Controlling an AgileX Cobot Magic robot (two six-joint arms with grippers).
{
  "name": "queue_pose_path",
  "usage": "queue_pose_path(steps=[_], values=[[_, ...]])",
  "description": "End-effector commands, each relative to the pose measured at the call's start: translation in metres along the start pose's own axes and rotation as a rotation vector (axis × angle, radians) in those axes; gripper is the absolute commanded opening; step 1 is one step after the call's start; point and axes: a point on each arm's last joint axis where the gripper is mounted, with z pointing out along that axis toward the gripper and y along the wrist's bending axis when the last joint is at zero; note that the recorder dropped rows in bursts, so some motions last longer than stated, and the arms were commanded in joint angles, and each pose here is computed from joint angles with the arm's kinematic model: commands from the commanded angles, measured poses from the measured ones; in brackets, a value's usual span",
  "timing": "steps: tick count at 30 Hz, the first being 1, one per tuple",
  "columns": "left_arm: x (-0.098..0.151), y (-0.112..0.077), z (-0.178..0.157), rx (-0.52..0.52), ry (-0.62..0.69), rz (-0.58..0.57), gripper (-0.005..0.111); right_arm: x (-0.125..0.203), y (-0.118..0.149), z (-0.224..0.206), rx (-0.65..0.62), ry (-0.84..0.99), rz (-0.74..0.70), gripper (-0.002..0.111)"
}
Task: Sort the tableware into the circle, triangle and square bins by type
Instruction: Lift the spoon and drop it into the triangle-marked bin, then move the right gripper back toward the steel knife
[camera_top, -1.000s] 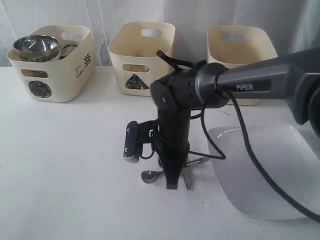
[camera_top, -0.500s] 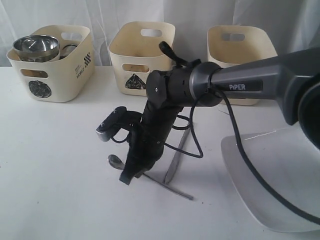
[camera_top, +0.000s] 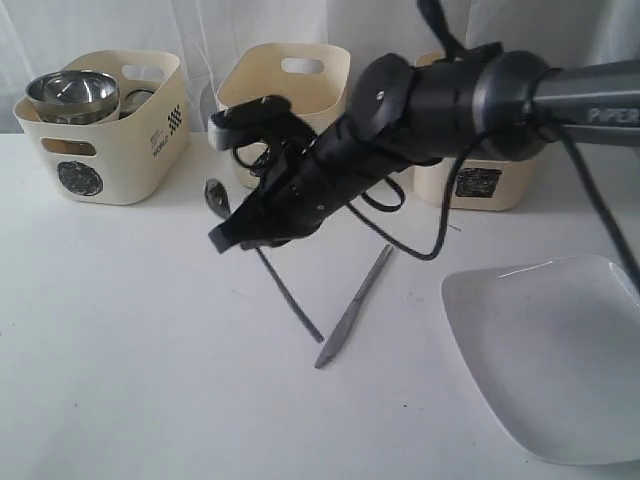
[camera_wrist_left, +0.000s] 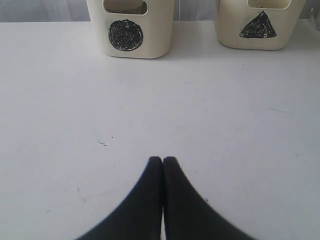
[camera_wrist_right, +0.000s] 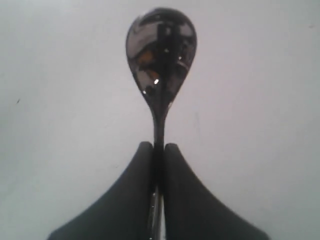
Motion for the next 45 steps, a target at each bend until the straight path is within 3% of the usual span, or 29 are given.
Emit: queue_pose_path(steps=[1,6,10,13,22,37,45], values=[[0.001,0.0,0.0,0.008,0.002,-0.005,0.0,-0.01,-0.034,-0.031,0.083,-0.213,0.182,0.0],[0.001,0.0,0.0,0.008,0.002,-0.005,0.0,-0.018,-0.071,-0.055,0.122,-0.415,0.401,0.0],[0.001,0.0,0.0,0.008,0.002,-0.005,0.0,-0.024,-0.091,-0.072,0.055,-0.565,0.512,0.0],[0.001,0.0,0.0,0.008,0.002,-0.005,0.0,-0.027,-0.099,-0.082,-0.004,-0.64,0.463,0.0],[0.001,0.0,0.0,0.008,0.002,-0.005,0.0,-0.055,-0.135,-0.09,0.066,-0.737,0.443,0.0],[0.001,0.0,0.0,0.008,0.002,-0.005,0.0,-0.103,-0.207,-0.032,0.153,-0.888,0.421,0.0],[0.001,0.0,0.0,0.008,0.002,-0.005,0.0,-0.11,-0.223,-0.017,0.183,-0.941,0.41,0.003]])
